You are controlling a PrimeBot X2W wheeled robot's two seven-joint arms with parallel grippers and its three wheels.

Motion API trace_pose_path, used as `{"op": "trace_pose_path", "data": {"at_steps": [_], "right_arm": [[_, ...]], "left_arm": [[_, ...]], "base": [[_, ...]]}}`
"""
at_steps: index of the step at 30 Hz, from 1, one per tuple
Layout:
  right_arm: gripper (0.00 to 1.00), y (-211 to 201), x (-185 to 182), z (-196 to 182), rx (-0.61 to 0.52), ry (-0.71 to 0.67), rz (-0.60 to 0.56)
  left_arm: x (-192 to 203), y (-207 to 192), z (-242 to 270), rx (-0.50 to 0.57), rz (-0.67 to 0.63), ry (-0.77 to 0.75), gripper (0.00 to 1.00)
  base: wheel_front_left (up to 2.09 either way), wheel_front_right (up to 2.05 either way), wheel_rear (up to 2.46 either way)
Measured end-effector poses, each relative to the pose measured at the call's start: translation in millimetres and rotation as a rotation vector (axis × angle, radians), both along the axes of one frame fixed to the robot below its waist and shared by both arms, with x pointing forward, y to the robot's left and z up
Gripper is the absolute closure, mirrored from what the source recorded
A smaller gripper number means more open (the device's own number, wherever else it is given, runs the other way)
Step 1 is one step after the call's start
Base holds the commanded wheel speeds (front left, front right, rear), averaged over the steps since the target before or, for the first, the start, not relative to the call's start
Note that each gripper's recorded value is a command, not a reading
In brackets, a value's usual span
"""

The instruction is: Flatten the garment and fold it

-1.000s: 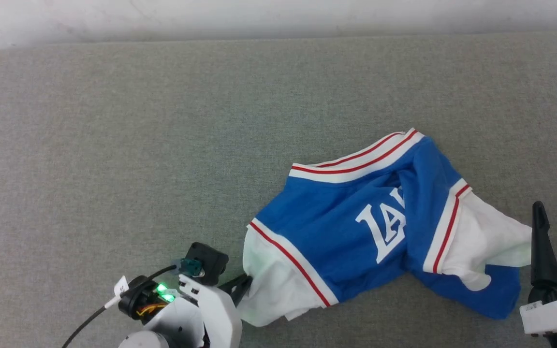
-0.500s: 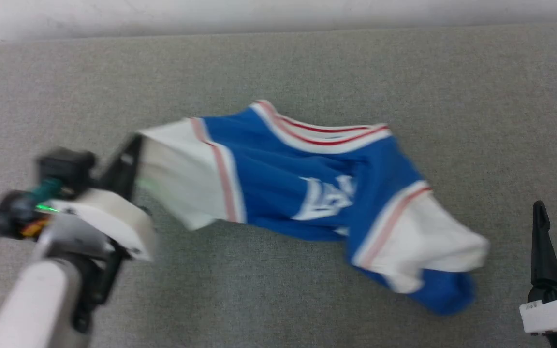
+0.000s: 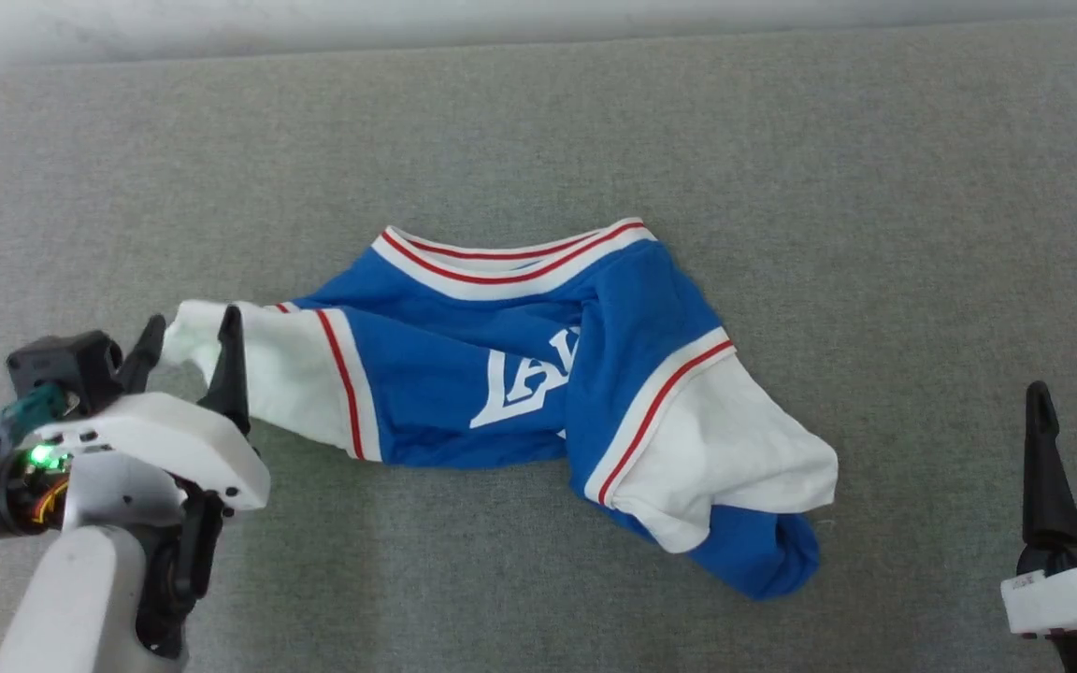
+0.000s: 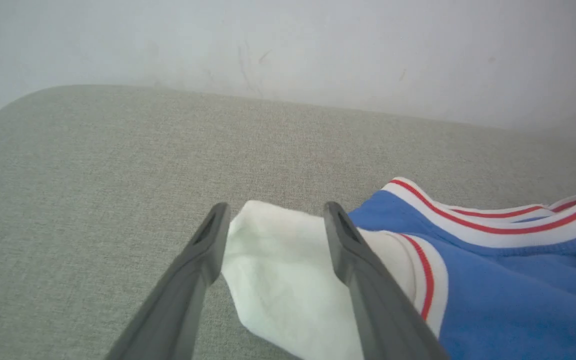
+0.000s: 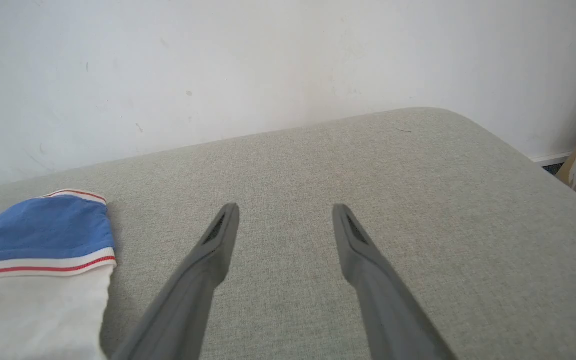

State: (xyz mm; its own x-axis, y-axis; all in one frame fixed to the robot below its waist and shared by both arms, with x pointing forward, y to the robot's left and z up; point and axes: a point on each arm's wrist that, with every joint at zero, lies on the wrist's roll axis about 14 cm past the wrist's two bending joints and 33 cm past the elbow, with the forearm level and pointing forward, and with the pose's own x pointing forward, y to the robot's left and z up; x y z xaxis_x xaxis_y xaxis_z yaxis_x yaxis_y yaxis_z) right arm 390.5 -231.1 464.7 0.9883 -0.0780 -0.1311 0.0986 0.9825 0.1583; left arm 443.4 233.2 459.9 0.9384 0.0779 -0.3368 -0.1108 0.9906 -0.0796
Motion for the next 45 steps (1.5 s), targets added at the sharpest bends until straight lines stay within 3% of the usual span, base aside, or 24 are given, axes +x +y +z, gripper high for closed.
{"op": "trace_pose_path", "data": {"at_steps": [8,12,20,28,35,45], "right_arm": [[0.00,5.7,-0.1,11.8,0.003,-0.027,0.019],[0.00,10.0,-0.3,16.3,0.007,-0.039,0.032],[0.00,18.9,-0.2,10.6,0.015,-0.017,0.060],[0.00,52.6,17.0,12.7,-0.006,0.021,0.172],[0.00,110.1,34.3,-12.8,-0.004,0.272,0.364],[0.00,136.9,14.0,-73.9,-0.101,0.686,0.495]], "left_arm": [[-8.4,0.3,124.5,-0.014,0.059,-0.587,0.00],[-36.6,-4.9,144.3,0.004,0.044,-0.701,0.00],[-78.0,-13.4,125.8,0.039,0.084,-0.647,0.00],[-86.2,-14.6,114.1,0.036,0.093,-0.612,0.00],[-77.4,-12.4,101.7,0.034,0.092,-0.582,0.00],[-72.7,-10.2,86.7,0.027,0.098,-0.539,0.00]], "base": [[0.00,0.00,0.00],[0.00,0.00,0.00],[0.00,0.00,0.00],[0.00,0.00,0.00],[0.00,0.00,0.00],[0.00,0.00,0.00]]}}
